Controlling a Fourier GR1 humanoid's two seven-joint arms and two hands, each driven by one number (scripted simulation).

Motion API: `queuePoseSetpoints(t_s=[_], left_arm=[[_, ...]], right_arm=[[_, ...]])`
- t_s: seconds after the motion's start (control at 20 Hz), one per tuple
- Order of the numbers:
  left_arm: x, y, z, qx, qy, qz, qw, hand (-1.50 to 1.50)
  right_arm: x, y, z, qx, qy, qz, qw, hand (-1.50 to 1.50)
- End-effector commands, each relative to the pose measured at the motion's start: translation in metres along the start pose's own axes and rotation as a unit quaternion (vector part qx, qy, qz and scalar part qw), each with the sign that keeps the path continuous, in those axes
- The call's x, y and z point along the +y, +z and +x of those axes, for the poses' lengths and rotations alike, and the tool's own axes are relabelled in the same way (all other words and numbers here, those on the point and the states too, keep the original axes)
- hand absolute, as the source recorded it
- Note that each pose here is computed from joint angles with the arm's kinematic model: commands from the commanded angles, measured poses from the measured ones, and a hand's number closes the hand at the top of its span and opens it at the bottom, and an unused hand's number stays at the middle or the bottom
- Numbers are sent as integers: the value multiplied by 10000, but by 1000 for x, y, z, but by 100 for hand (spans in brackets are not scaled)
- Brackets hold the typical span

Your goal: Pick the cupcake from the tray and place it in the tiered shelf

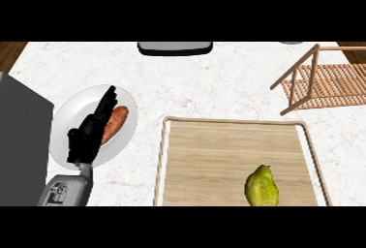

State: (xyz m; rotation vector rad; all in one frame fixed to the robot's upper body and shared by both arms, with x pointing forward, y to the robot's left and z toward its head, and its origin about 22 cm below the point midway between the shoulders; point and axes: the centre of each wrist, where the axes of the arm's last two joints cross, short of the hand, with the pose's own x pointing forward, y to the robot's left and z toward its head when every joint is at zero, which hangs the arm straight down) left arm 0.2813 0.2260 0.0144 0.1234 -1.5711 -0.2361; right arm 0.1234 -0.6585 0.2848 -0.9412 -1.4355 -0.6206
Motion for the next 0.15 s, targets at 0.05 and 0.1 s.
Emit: queuePoseSetpoints(t_s=[0.05,0.1], left_arm=[[9,6,-6,-24,-89,-18,10000,0],[13,10,-6,28,-24,10,10000,0]], right_arm=[[-46,15,-2,-8,22,202,9998,-150],[-50,19,-25,-66,42,335,9994,-150]])
